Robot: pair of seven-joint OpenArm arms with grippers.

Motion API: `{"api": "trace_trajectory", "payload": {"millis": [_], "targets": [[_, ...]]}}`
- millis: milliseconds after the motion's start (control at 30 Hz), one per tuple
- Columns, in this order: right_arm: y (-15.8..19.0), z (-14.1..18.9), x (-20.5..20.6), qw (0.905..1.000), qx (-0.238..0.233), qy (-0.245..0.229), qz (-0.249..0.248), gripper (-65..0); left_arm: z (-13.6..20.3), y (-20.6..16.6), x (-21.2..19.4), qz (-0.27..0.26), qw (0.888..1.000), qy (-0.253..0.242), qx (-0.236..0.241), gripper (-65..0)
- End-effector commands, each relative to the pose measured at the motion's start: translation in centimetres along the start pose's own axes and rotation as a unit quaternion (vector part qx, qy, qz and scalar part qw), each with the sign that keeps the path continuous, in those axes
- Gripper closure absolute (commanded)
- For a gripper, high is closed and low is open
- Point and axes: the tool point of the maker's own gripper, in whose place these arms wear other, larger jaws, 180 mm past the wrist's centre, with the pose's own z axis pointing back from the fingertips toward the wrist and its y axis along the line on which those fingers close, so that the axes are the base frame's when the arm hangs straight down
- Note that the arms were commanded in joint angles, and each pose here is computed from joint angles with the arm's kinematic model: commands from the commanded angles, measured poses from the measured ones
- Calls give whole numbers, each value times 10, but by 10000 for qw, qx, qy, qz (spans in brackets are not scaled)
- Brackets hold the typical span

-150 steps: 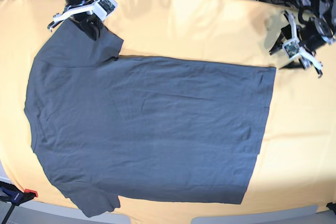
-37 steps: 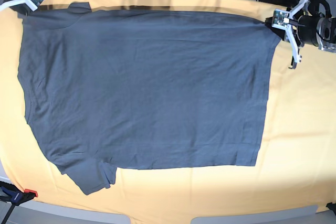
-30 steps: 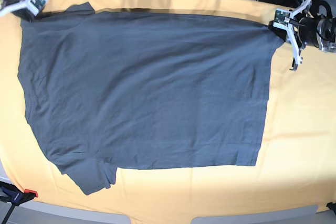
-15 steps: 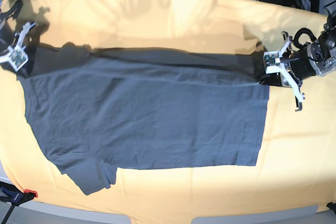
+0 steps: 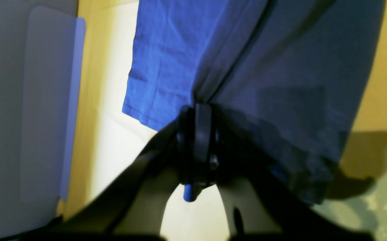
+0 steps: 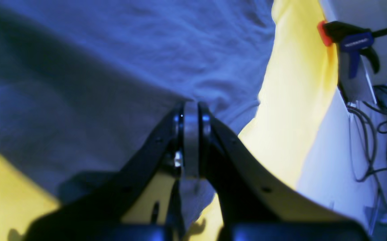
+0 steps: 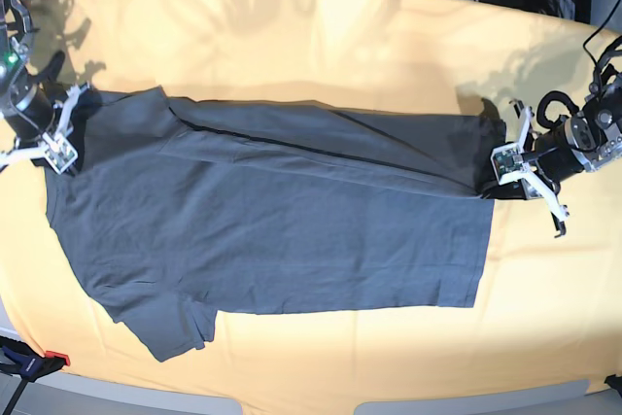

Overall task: Fold the T-shirt properly
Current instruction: 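Lift the grasped long edge and fold it toward the shirt's middle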

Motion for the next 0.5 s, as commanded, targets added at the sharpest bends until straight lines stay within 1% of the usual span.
{"api": "trace_trajectory", "payload": {"millis": [0,100,233,333,433,467], "targets": [[-16,-1,12,9996,-170,-183,106,0,5,17,0,-105,9997,-13,230,0],[-19,-11,17,9995,-160,-234,115,0,2,12,-5,-154,9998,-72,92,0],[-26,-25,15,9997,-163,-154,77,0,0,0,2,-99,9991,-364,-199,0],[-35,-34,7,9996,-262,-41,-7,0,-4,-4,8,-52,9984,-490,-259,0],[-46,-37,7,9993,-367,-24,-45,0,-7,-6,11,-20,9981,-555,-252,-2],[-49,-37,9,9992,-397,-49,-42,0,-7,-5,12,-20,9981,-563,-239,-19]]}}
